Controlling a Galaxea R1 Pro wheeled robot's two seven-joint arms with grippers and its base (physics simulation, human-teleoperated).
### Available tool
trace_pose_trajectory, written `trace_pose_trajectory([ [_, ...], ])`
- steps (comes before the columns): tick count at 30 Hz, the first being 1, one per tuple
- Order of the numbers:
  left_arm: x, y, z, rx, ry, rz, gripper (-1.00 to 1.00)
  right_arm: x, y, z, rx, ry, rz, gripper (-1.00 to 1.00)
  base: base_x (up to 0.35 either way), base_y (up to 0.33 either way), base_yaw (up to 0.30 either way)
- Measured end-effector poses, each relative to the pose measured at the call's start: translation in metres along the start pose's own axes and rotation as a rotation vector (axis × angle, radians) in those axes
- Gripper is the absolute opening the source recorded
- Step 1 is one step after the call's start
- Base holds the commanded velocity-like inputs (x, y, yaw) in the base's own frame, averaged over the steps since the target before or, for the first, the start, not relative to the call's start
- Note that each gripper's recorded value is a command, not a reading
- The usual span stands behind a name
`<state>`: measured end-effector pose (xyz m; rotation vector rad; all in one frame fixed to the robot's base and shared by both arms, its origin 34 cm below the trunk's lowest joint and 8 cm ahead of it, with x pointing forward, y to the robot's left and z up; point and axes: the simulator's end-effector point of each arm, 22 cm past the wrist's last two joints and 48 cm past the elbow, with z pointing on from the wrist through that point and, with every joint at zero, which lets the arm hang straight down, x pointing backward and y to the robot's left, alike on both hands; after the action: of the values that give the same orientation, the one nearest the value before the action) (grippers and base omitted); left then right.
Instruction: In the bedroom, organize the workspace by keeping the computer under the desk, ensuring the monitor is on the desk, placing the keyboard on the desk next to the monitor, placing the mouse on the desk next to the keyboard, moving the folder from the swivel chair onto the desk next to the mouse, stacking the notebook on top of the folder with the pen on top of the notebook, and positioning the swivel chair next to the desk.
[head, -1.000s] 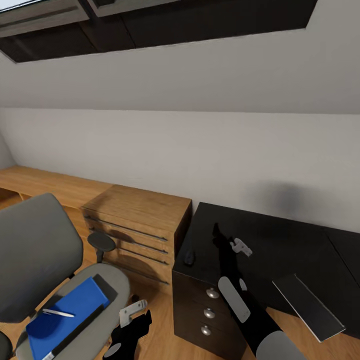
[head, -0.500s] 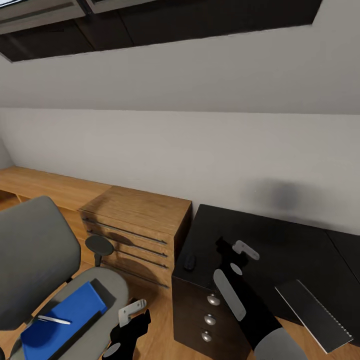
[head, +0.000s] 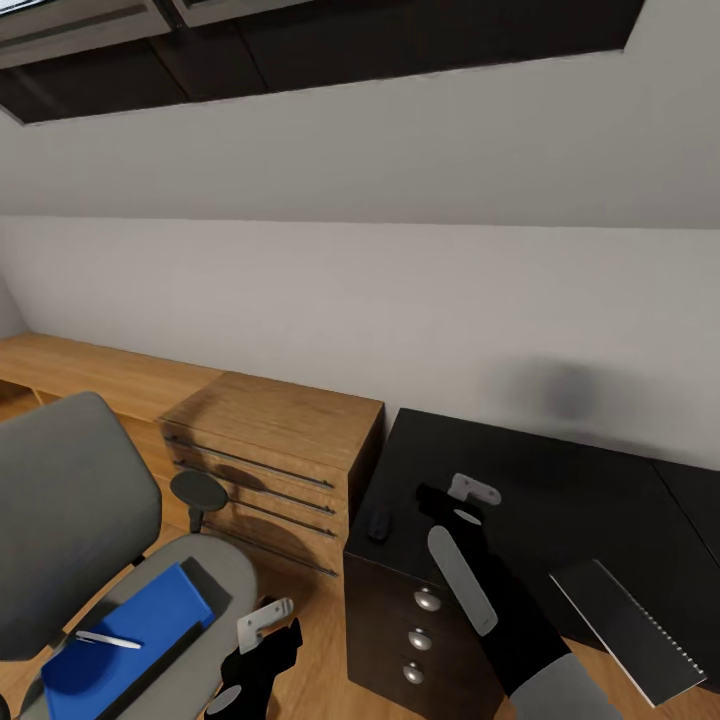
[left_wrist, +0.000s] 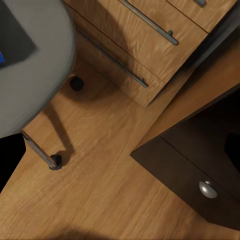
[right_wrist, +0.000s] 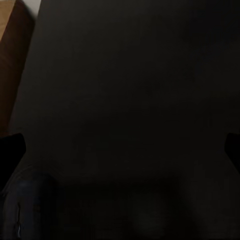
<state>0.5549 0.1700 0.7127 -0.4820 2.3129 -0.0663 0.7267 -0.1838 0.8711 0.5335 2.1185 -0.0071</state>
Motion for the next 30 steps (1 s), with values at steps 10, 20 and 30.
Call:
trace_pose_trajectory([
  [10,0.0,-0.001,0.0,0.001,0.0,-0.001,1.0,-0.017,0.007,-0.01,-0.03,-0.019,-0.006,1.0,0.0,0.0,0.0],
  [20,0.001,-0.001,0.0,0.002,0.001,-0.001,1.0,-0.015,0.007,-0.008,-0.028,-0.023,-0.008,1.0,0.0,0.0,0.179],
  [30,0.001,-0.001,0.0,0.003,0.001,0.0,1.0,0.003,0.026,-0.012,-0.054,-0.02,-0.094,1.0,0.0,0.0,0.276],
])
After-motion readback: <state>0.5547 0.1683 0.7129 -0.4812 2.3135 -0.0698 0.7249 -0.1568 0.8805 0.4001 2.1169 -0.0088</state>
